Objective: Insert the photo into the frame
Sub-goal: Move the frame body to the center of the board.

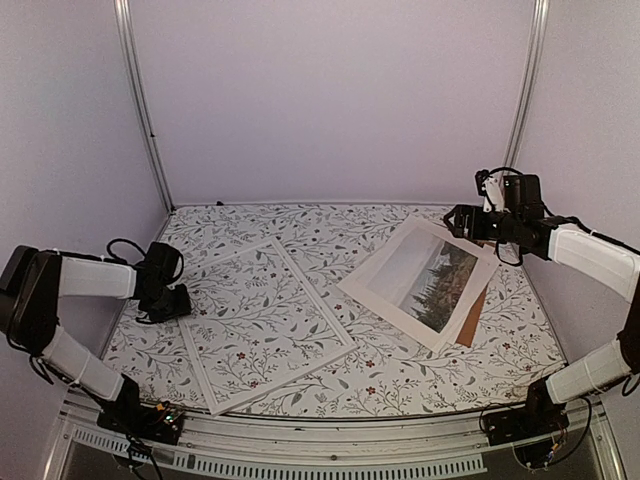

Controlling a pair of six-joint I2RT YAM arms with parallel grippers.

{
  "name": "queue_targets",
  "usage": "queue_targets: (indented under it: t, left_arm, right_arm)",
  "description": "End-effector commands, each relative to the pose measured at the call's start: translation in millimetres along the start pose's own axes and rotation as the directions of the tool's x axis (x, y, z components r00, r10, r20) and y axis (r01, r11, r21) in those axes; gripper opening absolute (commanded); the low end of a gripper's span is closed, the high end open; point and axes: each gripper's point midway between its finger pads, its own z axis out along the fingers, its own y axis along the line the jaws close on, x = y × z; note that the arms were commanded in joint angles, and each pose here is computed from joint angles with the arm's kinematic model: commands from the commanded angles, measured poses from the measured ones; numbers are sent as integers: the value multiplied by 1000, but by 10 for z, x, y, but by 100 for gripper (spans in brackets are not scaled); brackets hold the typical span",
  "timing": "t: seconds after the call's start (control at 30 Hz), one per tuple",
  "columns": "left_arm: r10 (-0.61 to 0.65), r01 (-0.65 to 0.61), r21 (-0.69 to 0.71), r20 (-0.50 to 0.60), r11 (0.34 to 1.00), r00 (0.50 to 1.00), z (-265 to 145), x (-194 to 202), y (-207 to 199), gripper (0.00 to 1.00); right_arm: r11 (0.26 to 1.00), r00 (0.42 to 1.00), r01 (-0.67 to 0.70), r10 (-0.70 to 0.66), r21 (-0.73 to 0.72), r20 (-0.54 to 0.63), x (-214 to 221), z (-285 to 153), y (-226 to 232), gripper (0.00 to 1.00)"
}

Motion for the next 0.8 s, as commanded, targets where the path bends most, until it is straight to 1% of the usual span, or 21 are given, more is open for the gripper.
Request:
queue_targets:
  t: [0.0,0.13,0.2,0.3,0.47,0.53,0.6,0.67,0.77]
  left_arm:
    - [28,-29,36,28,999,999,30,-234,-157,36]
    - [89,-90,53,21,995,996,76,-432,-324,29]
    - [141,-141,29,3,990,990,158,-523,-361,26]
    - [202,-202,-1,2,979,979,226,-769,-442,23]
    - [312,-312,-4,-3,950,950,393,-1088,-613,23]
    - [365,-365,-15,-8,931,931,486,-1214,-676,24]
    - [416,-417,-25,-29,909,909,648,-1290,-729,24]
    - [449,-450,-22,-55,893,892,765,-1364,-750,24]
    - [477,-478,-4,-47,878,878,866,-1514,-825,26]
  right_arm:
    - [1000,1000,-7,7,-18,2,7,-10,41,99]
    - [1000,1000,-10,10,-27,-2,19,4,54,99]
    - [999,1000,-15,14,-33,-6,26,17,61,99]
    - [999,1000,-18,17,-32,-16,46,35,58,99]
    - [999,997,-41,42,9,-71,120,64,-12,99]
    - [998,993,-52,54,21,-108,170,83,-28,99]
    - [998,983,-62,67,29,-170,272,112,-39,99]
    - [997,974,-73,79,34,-212,348,136,-48,99]
    - [993,960,-88,105,77,-260,484,170,-138,99]
